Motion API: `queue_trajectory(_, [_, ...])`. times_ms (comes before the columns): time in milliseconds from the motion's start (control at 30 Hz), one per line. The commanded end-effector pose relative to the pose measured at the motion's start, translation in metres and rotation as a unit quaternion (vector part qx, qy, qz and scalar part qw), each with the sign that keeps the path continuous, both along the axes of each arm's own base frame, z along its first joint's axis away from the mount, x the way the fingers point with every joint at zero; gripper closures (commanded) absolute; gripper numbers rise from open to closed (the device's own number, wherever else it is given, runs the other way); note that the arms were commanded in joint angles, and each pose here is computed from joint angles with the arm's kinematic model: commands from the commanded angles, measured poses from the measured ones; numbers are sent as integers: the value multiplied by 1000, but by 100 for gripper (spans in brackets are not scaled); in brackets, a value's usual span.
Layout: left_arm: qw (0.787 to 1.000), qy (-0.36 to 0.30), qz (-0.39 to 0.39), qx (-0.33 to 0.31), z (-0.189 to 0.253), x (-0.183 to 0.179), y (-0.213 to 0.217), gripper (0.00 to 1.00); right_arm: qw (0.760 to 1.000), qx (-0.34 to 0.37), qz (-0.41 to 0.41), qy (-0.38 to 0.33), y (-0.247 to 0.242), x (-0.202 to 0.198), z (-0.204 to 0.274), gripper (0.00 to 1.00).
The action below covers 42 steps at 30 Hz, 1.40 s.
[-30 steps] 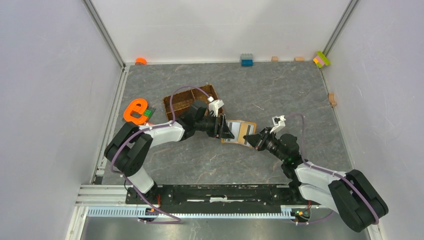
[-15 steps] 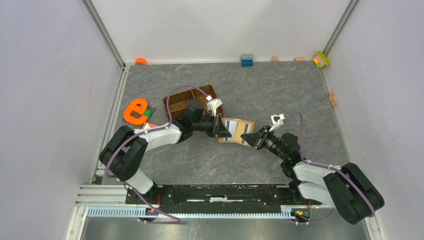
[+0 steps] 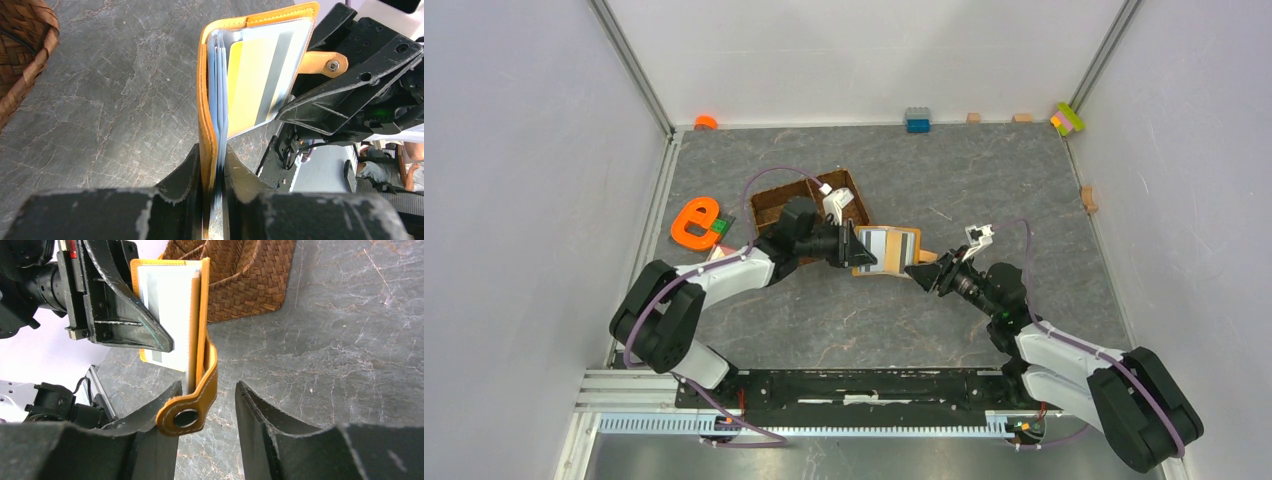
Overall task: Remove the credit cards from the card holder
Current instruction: Open the card holder, then remove the credit card from the card holder.
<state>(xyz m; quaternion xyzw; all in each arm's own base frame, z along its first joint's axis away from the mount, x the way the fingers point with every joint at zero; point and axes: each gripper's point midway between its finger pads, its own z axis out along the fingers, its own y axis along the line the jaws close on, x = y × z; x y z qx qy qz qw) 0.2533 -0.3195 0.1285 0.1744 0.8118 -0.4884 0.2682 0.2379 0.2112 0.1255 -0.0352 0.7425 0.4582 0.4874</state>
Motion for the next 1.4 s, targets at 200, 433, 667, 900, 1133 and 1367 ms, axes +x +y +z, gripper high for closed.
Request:
queue_trajectory(200, [999,23,24,-18,7,8,2,96,999,7,10,-41,3,1,18,69])
queue_trajectory(433, [999,31,26,-16,3,10,3,97,998,23,27,-61,7,-5,29,68])
queue_trajectory(667, [999,38,15,-23,3,8,0,97,997,28,41,-59,11,-7,30,89])
queue_trajectory(900, [998,45,-12,-53,10,1,-9,98,998,17,44,-36,13,-4,19,86])
queue_trajectory(1133, [997,47,-22,-58,10,-2,-11,98,998,9,50,-24,16,-2,14,94])
queue_trajectory(1367, [996,61,-44,-58,6,-8,-21,98,993,52,96,-39,28,-15,30,98])
